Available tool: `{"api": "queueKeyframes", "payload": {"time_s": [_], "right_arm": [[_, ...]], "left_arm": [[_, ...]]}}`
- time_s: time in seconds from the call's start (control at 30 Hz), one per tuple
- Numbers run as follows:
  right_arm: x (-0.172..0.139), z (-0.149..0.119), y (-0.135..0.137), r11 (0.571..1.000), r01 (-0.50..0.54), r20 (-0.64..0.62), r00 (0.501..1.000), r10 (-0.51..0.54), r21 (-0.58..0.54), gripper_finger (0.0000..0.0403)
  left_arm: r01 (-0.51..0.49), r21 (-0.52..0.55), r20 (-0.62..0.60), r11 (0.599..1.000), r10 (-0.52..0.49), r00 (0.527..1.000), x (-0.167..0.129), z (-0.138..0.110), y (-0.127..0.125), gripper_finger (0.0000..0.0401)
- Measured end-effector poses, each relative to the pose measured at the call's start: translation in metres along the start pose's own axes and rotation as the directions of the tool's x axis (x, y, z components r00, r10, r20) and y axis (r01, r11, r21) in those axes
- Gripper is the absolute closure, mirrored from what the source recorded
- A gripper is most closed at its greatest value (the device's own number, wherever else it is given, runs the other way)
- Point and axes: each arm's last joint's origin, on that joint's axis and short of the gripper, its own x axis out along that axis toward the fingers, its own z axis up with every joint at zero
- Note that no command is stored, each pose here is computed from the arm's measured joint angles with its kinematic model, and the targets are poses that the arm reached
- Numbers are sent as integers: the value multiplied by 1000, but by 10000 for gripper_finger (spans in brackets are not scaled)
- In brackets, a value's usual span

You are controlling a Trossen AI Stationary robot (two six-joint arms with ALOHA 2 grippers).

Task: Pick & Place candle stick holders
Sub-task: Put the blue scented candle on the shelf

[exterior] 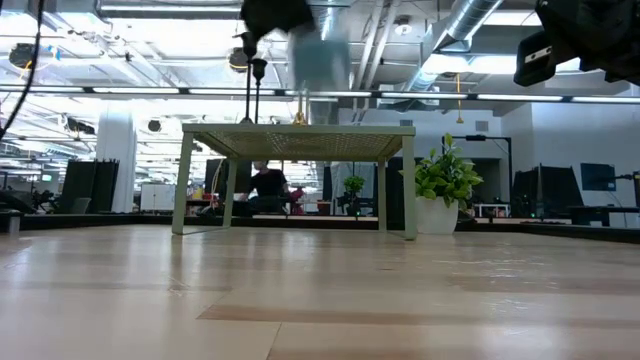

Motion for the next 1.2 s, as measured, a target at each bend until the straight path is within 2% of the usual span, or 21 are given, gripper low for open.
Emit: {"api": "queueKeyframes", "payload": {"time_s": [0.37, 0.53, 0.67, 0.77, 0.83, 1.0, 1.2], "right_arm": [[0, 0, 0, 1000, 0, 0, 1000, 0, 0, 403], [0, 0, 0, 1000, 0, 0, 1000, 0, 0, 403], [0, 0, 0, 1000, 0, 0, 1000, 0, 0, 403], [0, 0, 0, 1000, 0, 0, 1000, 0, 0, 403], [0, 0, 0, 1000, 0, 0, 1000, 0, 0, 403], [0, 0, 0, 1000, 0, -1, 1000, 0, 0, 403], [0, 0, 0, 1000, 0, 0, 1000, 0, 0, 403]], "left_arm": [[-125, 140, 217, 982, 93, 972, -61, 70, 24, 399], [-291, 142, 298, 946, 240, 924, -81, 90, 44, 399], [-417, 64, 328, 906, 376, 867, -89, 99, 59, 399], [-505, 15, 361, 863, 466, 808, -89, 106, 68, 399], [-528, 48, 387, 848, 472, 792, -84, 112, 70, 399], [-558, 178, 389, 810, 463, 796, -62, 128, 69, 399], [-587, 286, 378, 757, 474, 795, -42, 141, 67, 397]]}}
